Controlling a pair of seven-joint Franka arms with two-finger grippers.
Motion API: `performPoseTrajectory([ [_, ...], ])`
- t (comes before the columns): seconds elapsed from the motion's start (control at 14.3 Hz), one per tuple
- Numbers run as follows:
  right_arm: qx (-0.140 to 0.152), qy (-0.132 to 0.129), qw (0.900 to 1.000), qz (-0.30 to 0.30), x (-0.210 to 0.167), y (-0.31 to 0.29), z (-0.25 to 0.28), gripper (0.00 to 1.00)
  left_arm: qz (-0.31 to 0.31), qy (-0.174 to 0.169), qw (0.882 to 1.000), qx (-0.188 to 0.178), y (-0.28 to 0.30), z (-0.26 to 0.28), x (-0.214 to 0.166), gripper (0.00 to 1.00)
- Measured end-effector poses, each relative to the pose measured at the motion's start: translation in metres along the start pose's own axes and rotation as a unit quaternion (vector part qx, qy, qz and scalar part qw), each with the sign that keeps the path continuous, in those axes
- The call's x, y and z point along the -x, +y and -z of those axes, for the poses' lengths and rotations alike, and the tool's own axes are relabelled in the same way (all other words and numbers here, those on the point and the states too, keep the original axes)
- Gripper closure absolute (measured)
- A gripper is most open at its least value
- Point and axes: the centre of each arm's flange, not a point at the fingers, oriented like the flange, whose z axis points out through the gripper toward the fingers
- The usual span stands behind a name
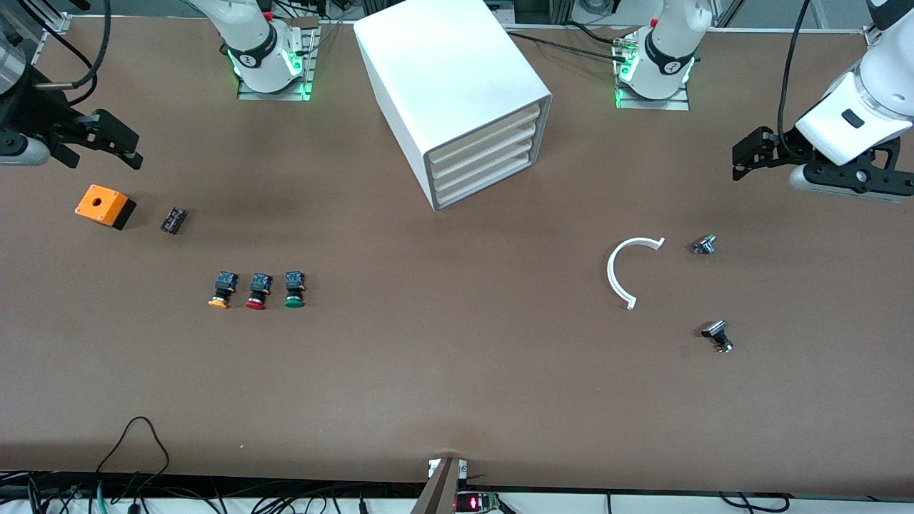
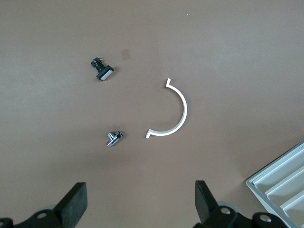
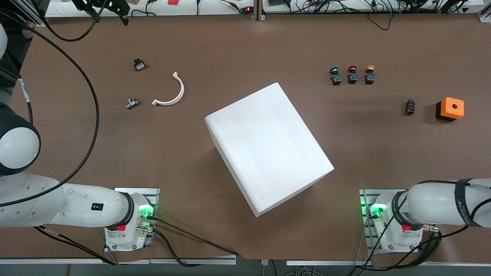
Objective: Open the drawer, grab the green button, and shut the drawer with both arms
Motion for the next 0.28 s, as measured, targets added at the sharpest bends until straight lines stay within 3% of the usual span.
performPoseTrajectory([
  [0.28, 0.000, 0.000, 1.000, 0.001, -0.0003, 0.0018, -0.0001, 0.00, 0.000, 0.000, 1.000, 0.000, 0.0004, 0.0000, 0.0000, 0.00],
])
